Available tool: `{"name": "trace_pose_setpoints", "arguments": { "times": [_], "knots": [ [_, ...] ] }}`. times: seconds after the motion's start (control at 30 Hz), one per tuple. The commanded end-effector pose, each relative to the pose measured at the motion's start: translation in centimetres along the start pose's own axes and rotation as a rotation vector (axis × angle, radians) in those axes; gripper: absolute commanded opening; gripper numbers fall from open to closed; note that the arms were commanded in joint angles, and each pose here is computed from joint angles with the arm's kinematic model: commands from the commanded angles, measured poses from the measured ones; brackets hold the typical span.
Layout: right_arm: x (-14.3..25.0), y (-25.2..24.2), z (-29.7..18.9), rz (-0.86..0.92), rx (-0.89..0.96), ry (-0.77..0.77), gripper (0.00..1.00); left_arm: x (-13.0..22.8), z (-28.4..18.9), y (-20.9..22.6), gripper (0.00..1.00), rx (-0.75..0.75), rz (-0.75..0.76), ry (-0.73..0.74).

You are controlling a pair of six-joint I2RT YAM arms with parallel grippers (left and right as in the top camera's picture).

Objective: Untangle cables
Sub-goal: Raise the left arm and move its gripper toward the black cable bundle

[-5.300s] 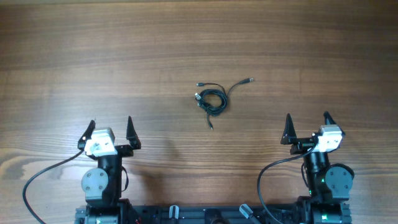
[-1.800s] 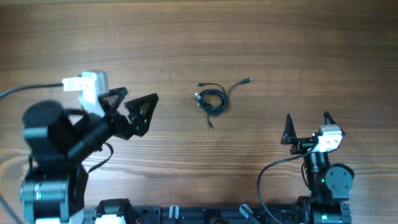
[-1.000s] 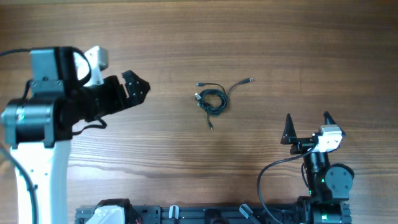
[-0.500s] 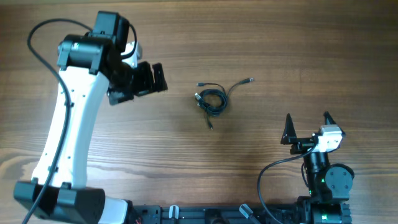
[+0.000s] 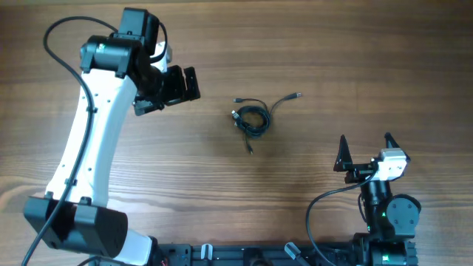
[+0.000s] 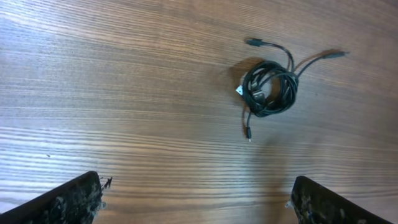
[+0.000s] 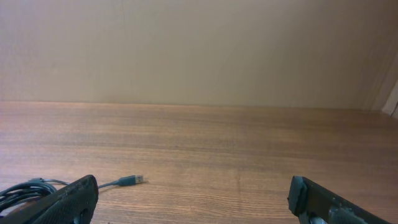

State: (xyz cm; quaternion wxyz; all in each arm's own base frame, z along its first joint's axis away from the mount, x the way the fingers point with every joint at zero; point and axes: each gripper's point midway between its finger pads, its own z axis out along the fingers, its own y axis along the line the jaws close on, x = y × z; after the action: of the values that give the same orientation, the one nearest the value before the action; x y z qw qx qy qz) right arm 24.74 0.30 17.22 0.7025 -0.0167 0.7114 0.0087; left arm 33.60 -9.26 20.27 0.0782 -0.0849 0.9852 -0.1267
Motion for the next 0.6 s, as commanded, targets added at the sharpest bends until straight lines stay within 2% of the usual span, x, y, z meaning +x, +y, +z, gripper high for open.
{"name": "trace_pose_setpoints", "arguments": {
  "times": [0.0,0.17,0.57],
  "knots": [
    [-0.1,-0.3,0.0,0.013,0.014,-0.005,1.00,-0.5,0.9,0.1,1.00,-0.011,-0.005,-0.005],
    [-0.1,-0.3,0.0,0.013,0.014,-0.005,1.00,-0.3,1.0,-1.7,1.00,0.090,0.002,0.016],
    [-0.1,-0.3,0.0,0.013,0.014,-0.005,1.00,0.0,5.1,-2.0,0.99,0.078,0.018,0.069]
  ]
}}
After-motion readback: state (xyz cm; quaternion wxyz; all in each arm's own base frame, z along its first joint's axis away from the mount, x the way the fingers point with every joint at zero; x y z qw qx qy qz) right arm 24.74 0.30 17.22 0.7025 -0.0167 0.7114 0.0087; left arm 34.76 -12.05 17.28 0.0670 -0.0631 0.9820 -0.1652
